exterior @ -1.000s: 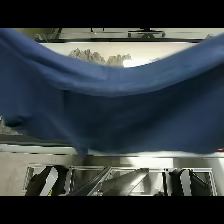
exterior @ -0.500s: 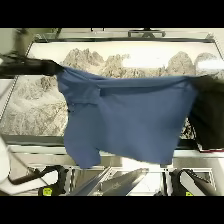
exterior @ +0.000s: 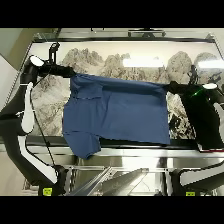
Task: Fold the shirts.
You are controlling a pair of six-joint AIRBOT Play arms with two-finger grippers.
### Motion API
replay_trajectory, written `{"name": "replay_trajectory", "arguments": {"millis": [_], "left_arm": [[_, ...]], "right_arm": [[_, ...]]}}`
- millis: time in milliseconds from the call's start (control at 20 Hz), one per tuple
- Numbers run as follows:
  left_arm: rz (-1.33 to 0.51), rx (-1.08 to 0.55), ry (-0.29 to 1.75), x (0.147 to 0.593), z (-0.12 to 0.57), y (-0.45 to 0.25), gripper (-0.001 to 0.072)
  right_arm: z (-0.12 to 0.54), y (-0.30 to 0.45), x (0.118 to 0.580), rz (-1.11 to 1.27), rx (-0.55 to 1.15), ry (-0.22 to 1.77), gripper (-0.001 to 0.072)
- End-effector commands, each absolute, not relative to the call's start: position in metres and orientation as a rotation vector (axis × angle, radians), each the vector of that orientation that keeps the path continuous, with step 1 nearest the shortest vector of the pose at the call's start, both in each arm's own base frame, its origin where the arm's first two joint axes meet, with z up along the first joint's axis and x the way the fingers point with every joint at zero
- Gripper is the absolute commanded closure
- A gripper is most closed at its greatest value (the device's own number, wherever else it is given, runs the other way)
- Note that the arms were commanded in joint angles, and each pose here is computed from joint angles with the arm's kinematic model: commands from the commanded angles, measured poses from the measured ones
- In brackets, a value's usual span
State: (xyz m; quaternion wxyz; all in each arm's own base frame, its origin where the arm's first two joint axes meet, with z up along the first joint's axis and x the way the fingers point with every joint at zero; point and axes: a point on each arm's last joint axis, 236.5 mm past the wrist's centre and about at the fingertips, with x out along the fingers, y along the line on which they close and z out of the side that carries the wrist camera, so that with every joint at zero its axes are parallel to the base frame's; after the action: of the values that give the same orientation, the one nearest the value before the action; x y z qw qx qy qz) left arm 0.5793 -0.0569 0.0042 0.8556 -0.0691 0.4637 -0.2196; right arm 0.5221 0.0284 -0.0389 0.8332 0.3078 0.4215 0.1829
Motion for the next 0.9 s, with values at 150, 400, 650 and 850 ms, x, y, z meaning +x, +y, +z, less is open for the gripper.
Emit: {"name": "replay_trajectory", "arguments": {"millis": [150,400,650,850], "left_arm": [[-0.343,-0.079,1.249,0.544,-0.004,-0.027,0.0691],[-0.308,-0.213,1.549,0.476,-0.050,-0.040,0.0692],[-0.276,-0.272,1.730,0.436,-0.064,-0.058,0.0692],[-0.262,-0.280,1.735,0.436,-0.064,-0.065,0.0660]], "right_arm": [[-0.041,0.024,0.512,0.403,0.560,1.057,0.0700],[-0.062,0.036,0.490,0.440,0.484,1.170,0.0700],[-0.066,0.032,0.493,0.416,0.469,1.168,0.0700],[-0.067,0.035,0.493,0.421,0.467,1.172,0.0600]]}}
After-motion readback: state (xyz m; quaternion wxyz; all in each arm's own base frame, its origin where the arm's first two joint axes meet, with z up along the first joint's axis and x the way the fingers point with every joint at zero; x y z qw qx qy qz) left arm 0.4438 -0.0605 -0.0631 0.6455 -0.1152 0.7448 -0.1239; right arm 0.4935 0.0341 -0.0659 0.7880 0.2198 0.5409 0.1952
